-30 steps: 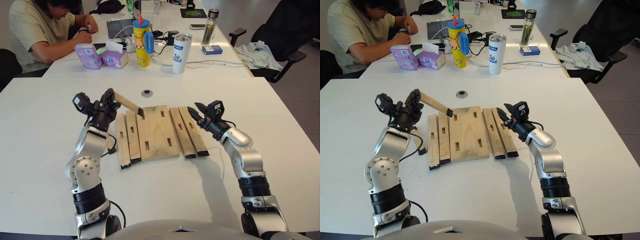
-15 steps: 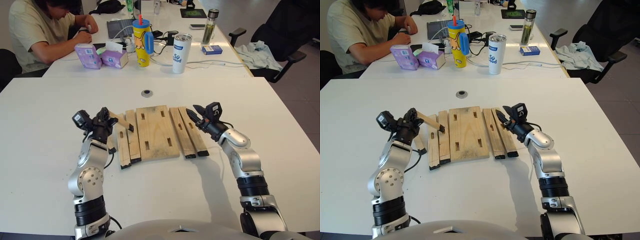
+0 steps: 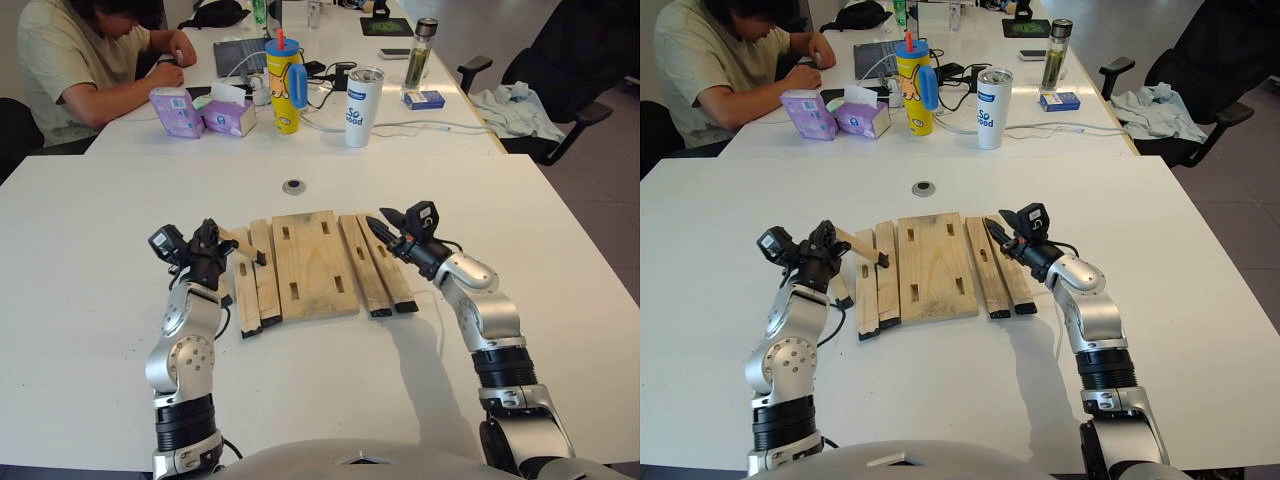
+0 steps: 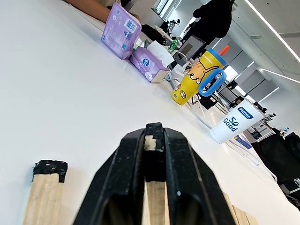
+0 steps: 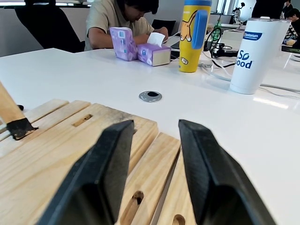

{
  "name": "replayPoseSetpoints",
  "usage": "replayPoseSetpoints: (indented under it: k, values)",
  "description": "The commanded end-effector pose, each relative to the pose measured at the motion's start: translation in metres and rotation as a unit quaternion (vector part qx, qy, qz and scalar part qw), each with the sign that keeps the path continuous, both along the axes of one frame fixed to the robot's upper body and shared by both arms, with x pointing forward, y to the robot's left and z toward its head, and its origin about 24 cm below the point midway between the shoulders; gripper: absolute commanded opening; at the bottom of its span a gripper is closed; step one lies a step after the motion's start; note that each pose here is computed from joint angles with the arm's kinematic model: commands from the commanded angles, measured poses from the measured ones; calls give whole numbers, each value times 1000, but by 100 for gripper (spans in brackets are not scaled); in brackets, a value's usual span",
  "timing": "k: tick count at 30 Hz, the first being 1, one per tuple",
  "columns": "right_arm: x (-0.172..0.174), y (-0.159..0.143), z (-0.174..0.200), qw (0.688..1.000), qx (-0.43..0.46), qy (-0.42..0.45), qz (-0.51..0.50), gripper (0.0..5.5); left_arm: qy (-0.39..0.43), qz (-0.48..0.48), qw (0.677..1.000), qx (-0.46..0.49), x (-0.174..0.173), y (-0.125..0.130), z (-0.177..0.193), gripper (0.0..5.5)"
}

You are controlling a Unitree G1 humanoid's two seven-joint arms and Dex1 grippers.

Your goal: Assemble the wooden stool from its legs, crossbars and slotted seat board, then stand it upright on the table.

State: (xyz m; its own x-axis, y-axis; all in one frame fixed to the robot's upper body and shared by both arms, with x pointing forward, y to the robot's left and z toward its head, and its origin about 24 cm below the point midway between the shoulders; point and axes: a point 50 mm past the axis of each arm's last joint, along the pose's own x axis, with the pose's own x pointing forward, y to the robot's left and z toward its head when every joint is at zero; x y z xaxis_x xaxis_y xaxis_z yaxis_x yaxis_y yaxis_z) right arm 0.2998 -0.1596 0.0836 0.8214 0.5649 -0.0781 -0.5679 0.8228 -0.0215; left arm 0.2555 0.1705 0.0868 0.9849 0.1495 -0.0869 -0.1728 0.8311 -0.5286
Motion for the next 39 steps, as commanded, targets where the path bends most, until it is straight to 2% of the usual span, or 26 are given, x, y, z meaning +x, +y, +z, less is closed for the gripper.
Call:
replayPoseSetpoints:
  k: [1, 7, 19, 26, 30, 38, 39]
  values:
    - [2, 3, 6, 1000, -13, -6, 8, 177, 73, 6, 992, 101, -6, 6, -18, 44]
    - [-3, 4, 2, 1000, -15, -2, -1, 177, 100, -31, 969, 224, -5, 8, -18, 44]
    - [-9, 7, -3, 1000, -16, 3, -13, 177, 126, -110, 946, 277, -17, 3, -51, 44]
    - [-5, 7, 0, 1000, -19, -2, -10, 177, 85, -119, 949, 280, -20, 4, -55, 44]
    - [-4, 8, 0, 1000, -21, -3, -8, 177, 38, -101, 959, 260, -14, 3, -42, 44]
    - [-3, 12, -1, 1000, -24, -5, -2, 177, -27, -87, 954, 285, -1, 2, -13, 44]
    - [-3, 12, -1, 1000, -22, -7, 0, 177, -40, -82, 954, 286, 0, 3, -7, 80]
